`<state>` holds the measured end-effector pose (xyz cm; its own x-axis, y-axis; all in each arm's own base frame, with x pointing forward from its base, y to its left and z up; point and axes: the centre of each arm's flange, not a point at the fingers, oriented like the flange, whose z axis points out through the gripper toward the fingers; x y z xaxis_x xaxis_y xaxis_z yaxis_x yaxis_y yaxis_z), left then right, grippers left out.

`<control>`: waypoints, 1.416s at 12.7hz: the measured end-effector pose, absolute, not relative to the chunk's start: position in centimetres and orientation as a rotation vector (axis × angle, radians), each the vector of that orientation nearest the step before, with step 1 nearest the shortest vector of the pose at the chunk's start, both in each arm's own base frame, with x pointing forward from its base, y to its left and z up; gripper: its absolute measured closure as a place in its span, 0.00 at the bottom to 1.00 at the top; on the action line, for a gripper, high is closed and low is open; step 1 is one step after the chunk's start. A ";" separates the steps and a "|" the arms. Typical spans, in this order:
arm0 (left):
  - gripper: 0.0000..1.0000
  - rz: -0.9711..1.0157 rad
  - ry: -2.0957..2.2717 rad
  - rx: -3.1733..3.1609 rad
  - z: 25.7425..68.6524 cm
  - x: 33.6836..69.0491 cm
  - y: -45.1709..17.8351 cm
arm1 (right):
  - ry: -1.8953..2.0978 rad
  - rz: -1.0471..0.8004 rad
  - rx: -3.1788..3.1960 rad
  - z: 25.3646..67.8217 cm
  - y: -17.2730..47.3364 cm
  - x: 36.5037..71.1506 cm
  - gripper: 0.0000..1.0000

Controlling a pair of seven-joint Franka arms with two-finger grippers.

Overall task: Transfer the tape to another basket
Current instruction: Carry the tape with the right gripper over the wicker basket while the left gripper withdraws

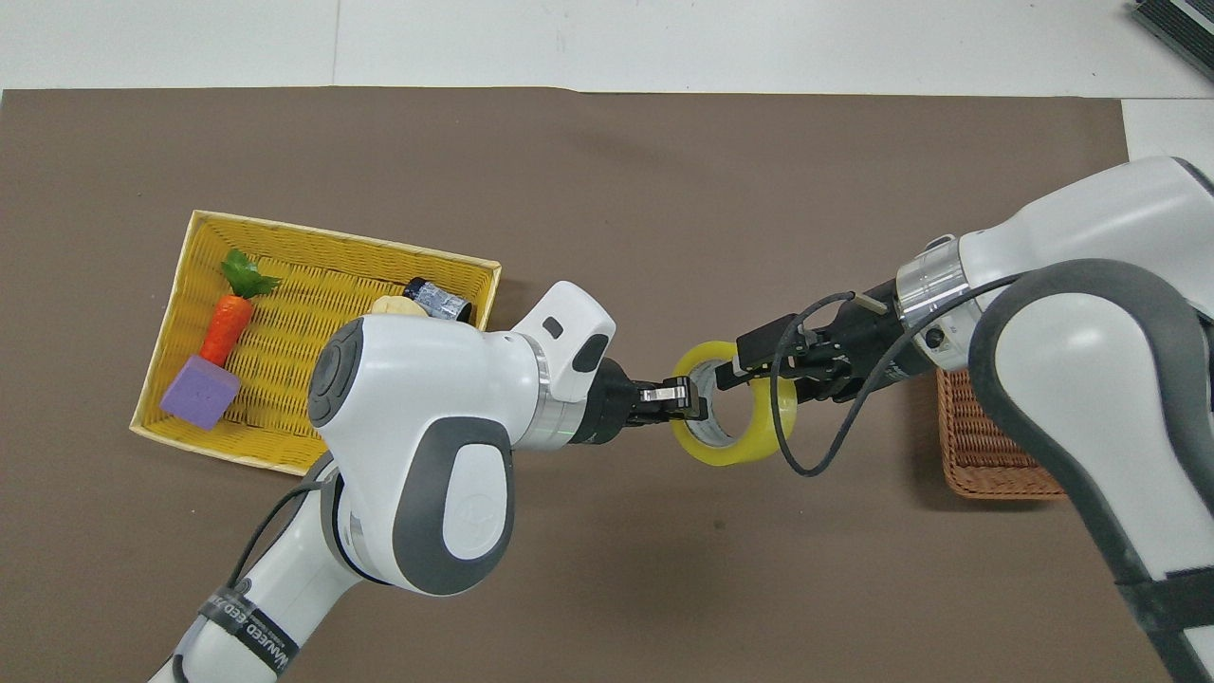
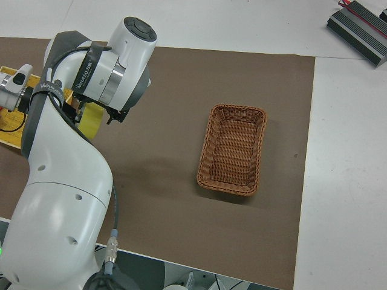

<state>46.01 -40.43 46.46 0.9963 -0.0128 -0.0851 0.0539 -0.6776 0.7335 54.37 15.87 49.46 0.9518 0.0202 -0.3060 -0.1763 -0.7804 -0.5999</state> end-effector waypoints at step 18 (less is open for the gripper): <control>0.00 0.013 0.326 2.153 49.2 48.6 -34.6 | 0.268 0.201 -2.614 47.0 -0.8 57.8 1.00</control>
